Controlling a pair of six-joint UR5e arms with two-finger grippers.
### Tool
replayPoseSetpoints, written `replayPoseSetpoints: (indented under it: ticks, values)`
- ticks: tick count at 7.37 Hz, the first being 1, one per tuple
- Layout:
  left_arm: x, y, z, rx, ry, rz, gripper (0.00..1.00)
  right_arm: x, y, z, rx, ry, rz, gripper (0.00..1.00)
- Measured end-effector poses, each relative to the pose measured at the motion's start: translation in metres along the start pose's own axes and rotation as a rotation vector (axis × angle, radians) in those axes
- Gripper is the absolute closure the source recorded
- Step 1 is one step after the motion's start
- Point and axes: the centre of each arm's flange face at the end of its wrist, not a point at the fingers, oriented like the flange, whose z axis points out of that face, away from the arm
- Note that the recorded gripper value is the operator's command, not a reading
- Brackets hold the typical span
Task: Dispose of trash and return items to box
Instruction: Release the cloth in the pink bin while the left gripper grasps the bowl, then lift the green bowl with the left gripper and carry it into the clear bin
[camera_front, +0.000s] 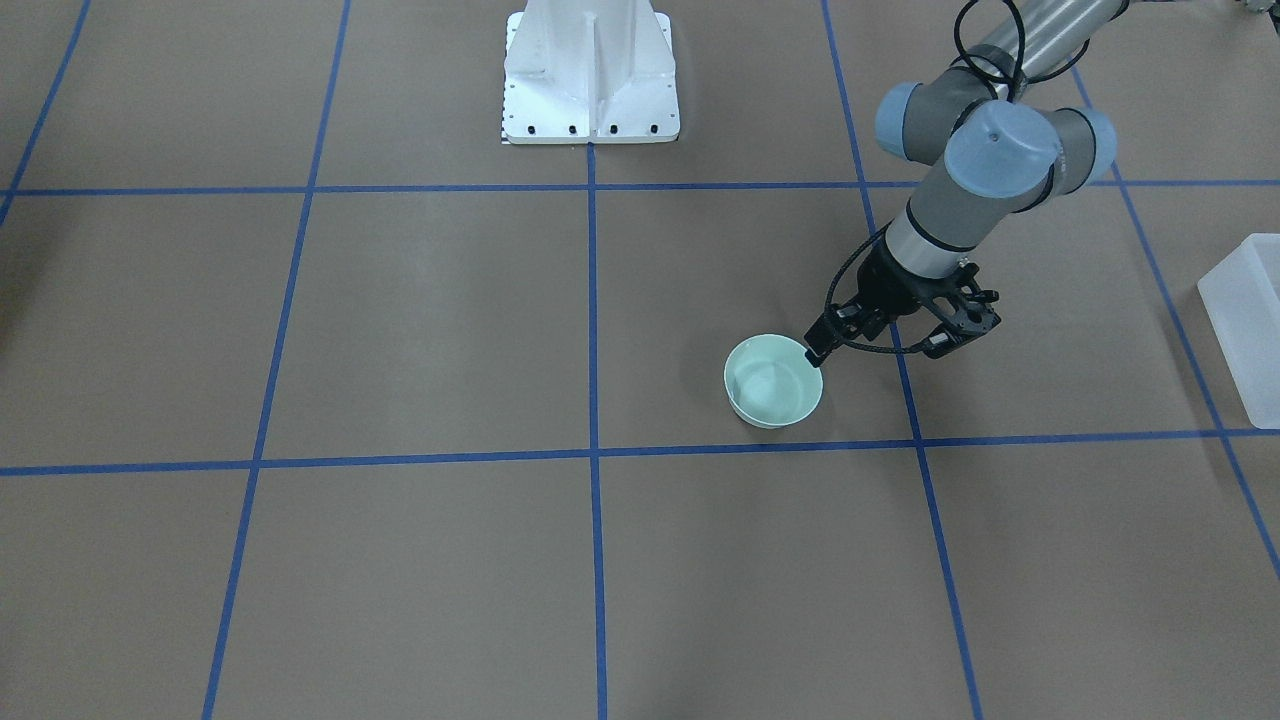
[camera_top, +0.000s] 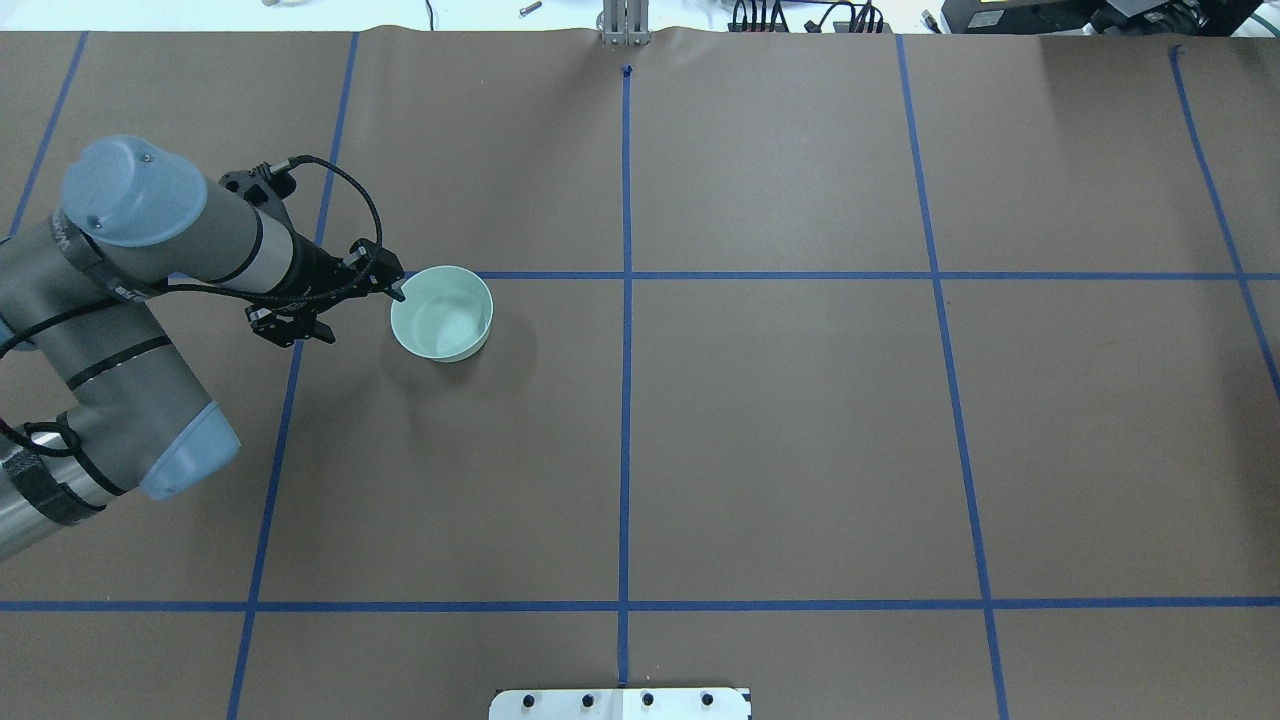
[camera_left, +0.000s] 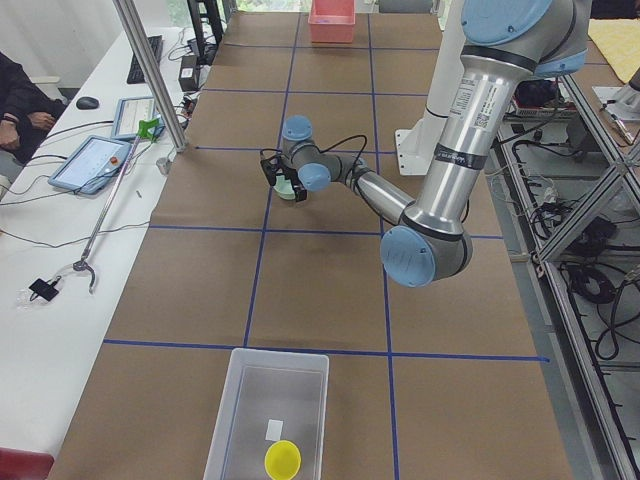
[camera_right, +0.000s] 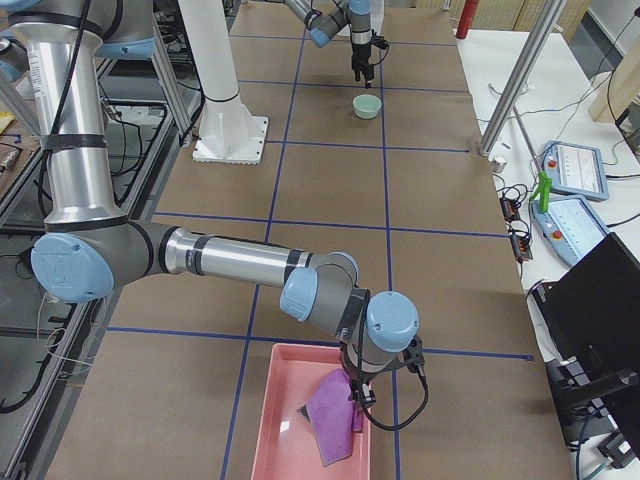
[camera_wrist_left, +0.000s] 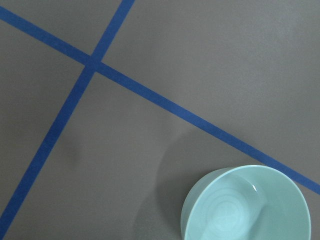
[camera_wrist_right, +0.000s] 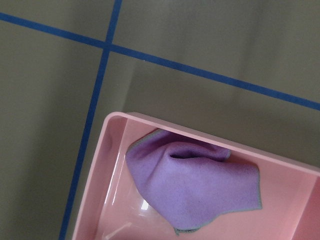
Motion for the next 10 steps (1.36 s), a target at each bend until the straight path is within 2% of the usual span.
replayPoseSetpoints:
  ticks: [1,2,3,4,6,8,10]
  values:
    - [0.004,0.01,0.013,0.01,-0.009,0.012,0.03,-0.012,-0.006,-0.014,0.029,0.01,-0.015,0.0]
    - [0.007,0.016,0.024,0.018,-0.019,0.018,0.2,-0.024,-0.01,-0.028,0.056,0.022,-0.035,0.0]
    - [0.007,0.019,0.034,0.02,-0.03,0.02,0.84,-0.033,-0.012,-0.038,0.075,0.029,-0.05,0.0]
    - [0.008,0.021,0.04,0.017,-0.035,0.018,1.0,-0.038,-0.012,-0.043,0.087,0.03,-0.059,0.0]
    - [0.016,0.024,0.039,0.01,-0.024,0.011,1.0,-0.043,-0.009,-0.045,0.102,0.017,-0.065,0.0]
    - [0.02,0.026,0.037,0.009,-0.018,-0.031,1.0,-0.051,0.01,-0.038,0.119,-0.013,-0.063,0.0]
    - [0.022,0.023,0.01,-0.016,0.018,-0.058,1.0,-0.061,0.02,-0.043,0.146,-0.023,-0.072,0.0]
